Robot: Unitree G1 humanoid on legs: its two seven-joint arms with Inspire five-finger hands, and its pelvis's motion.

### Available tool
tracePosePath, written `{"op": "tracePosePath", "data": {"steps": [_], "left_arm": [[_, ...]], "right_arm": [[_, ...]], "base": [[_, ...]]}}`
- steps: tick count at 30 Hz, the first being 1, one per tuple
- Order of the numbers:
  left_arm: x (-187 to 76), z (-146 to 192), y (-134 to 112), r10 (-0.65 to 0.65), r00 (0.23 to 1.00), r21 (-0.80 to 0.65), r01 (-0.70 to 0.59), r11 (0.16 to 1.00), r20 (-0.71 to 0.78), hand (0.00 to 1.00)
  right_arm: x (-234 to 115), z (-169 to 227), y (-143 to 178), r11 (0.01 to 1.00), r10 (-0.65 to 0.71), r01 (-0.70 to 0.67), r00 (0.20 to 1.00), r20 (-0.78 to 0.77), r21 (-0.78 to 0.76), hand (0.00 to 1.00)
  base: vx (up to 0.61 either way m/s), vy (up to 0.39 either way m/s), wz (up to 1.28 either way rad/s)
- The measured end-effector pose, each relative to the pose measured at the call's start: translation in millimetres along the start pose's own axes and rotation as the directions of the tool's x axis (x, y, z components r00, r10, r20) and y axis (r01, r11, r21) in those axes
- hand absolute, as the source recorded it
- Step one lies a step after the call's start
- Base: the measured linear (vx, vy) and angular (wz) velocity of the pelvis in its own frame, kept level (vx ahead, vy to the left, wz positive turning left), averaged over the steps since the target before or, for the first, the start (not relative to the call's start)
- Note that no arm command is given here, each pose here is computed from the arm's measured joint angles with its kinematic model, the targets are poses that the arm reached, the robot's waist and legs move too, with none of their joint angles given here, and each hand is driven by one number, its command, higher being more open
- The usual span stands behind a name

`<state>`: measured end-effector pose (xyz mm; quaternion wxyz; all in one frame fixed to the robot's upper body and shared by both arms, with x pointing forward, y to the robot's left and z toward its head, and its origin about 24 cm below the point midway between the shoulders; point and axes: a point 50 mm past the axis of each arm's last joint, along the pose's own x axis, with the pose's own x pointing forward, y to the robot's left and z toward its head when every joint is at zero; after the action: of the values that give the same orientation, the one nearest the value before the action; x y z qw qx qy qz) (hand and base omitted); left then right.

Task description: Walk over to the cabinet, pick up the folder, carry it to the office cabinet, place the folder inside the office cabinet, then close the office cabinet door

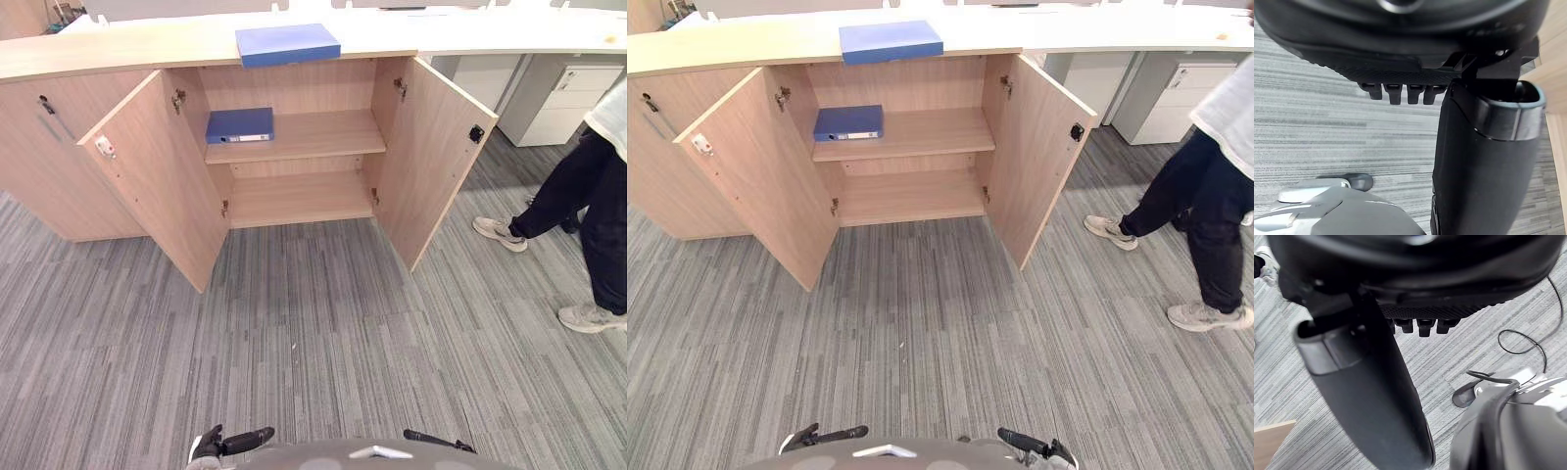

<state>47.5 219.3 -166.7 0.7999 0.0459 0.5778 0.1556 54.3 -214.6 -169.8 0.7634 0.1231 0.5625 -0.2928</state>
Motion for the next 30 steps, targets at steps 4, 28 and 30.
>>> {"op": "tracePosePath", "data": {"steps": [4,28,30], "left_arm": [[0.0,-0.3,-0.2,0.0,1.0,0.0,0.0,1.0,-0.002,1.0],[0.4,-0.4,2.9,-0.006,1.0,-0.021,0.006,1.0,-0.002,1.0],[0.5,-0.2,3.2,-0.008,1.0,-0.028,0.008,1.0,-0.002,1.0]], "right_arm": [[0.7,8.6,6.6,0.999,0.014,-0.014,1.0,0.024,-0.029,1.0],[0.7,11.3,12.1,0.995,0.041,-0.039,0.999,0.023,-0.088,1.0],[0.7,11.4,12.3,0.995,0.044,-0.041,0.999,0.023,-0.09,1.0]], "base": [[-0.02,-0.009,0.02],[-0.02,-0.006,0.01],[-0.03,-0.001,-0.18]]}}
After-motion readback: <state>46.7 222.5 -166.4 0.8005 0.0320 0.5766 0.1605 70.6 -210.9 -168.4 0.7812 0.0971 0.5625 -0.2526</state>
